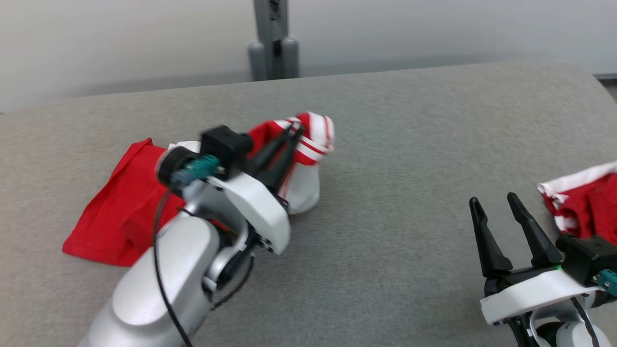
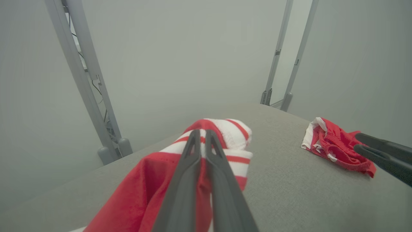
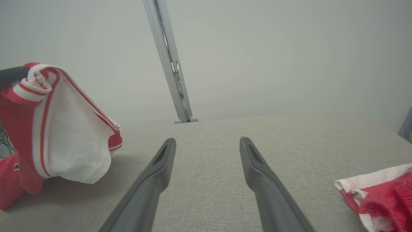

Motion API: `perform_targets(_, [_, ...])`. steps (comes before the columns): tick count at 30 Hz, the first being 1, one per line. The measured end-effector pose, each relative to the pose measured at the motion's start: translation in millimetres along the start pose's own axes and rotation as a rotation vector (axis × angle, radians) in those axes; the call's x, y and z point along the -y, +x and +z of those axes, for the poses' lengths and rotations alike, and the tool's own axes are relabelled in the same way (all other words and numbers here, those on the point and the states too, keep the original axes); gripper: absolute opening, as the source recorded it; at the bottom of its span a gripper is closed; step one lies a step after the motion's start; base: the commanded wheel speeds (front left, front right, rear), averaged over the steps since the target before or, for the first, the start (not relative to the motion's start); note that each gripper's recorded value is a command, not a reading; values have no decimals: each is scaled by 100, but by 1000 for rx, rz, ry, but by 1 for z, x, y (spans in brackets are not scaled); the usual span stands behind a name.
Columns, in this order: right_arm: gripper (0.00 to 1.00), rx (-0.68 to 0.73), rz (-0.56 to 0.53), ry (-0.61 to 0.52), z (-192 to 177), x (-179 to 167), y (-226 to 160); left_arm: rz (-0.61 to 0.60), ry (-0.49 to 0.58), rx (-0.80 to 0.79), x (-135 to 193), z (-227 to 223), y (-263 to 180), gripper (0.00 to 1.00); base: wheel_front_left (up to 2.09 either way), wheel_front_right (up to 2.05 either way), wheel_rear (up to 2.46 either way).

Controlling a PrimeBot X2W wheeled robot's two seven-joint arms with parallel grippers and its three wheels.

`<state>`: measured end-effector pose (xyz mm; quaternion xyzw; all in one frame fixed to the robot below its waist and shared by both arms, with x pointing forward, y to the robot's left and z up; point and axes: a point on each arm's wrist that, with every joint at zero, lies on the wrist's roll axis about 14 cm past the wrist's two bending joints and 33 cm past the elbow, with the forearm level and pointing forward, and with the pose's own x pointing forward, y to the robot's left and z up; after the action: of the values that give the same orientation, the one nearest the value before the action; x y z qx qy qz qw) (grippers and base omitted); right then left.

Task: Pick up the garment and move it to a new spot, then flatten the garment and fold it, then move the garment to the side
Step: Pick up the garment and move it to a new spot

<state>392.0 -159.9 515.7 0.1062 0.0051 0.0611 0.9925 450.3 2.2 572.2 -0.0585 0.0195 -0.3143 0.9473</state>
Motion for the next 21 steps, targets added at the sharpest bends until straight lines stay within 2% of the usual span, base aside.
perform_targets(7, [100,18,-129,12,1,40,-19,-284,-40,-66,95,-24,28,0,0,0,0])
perform_targets(8, [100,18,-129,12,1,40,-19,-284,-40,-66,95,-24,28,0,0,0,0])
perform_targets(9, [100,14,-171,18,-2,52,-26,-356,-52,-94,118,-33,33,0,0,0,0])
perform_targets(10, [100,14,-189,18,-3,58,-30,-383,-58,-110,127,-38,35,0,0,0,0])
perform_targets(14, [100,1,-253,26,-11,75,-41,-456,-95,-212,147,-73,41,0,0,0,0])
perform_targets(18, [100,-24,-287,32,-21,83,-48,-480,-130,-304,154,-109,44,0,0,0,0])
perform_targets(19, [100,-25,-293,33,-22,84,-49,-482,-143,-323,154,-116,44,23,0,0,0])
perform_targets(20, [100,-30,-299,35,-24,86,-50,-481,-154,-326,155,-119,45,77,0,0,0])
perform_targets(21, [100,-32,-303,36,-25,87,-51,-481,-156,-321,155,-120,45,100,0,0,0])
